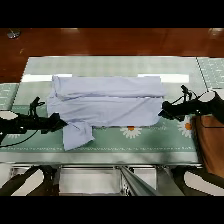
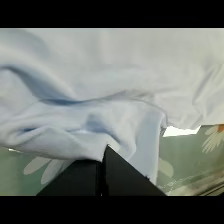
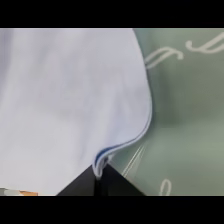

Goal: Fold the shirts.

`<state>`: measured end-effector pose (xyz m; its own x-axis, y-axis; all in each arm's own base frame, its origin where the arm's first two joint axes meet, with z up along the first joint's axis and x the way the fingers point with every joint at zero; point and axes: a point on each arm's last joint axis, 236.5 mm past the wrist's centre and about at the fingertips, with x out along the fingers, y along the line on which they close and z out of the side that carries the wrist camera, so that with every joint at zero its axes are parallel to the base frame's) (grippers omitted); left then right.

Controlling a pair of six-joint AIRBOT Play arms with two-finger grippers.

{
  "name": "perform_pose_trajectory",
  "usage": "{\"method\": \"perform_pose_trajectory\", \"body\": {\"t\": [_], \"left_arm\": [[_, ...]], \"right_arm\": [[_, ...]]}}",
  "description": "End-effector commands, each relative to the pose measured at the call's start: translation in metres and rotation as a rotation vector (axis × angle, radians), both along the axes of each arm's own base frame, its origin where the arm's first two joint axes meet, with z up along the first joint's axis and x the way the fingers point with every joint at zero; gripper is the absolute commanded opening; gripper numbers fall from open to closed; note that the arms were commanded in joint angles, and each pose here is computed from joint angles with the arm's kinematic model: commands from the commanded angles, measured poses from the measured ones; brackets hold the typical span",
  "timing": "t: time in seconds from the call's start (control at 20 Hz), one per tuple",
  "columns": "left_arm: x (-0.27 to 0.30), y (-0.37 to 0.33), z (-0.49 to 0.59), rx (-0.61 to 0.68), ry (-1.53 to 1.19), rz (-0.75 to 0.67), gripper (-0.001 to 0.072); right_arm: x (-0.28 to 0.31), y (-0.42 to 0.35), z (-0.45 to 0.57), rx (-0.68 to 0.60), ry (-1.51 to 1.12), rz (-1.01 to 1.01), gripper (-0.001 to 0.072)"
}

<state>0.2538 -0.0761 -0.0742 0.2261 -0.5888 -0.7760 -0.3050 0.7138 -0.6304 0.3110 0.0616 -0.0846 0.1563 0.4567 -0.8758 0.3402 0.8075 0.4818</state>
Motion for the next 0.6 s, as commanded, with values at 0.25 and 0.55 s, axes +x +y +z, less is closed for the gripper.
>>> {"method": "perform_pose_trajectory", "body": {"t": [0.25,0.55], "left_arm": [[0.09,0.034,0.051,0.088,-0.249,0.126,0.0022],[0.179,0.036,0.066,0.109,-0.321,0.128,0.0022]], "right_arm": [[0.074,-0.022,0.064,0.006,-0.229,-0.041,0.0022],[0.145,-0.024,0.071,0.02,-0.297,-0.063,0.0022]]}}
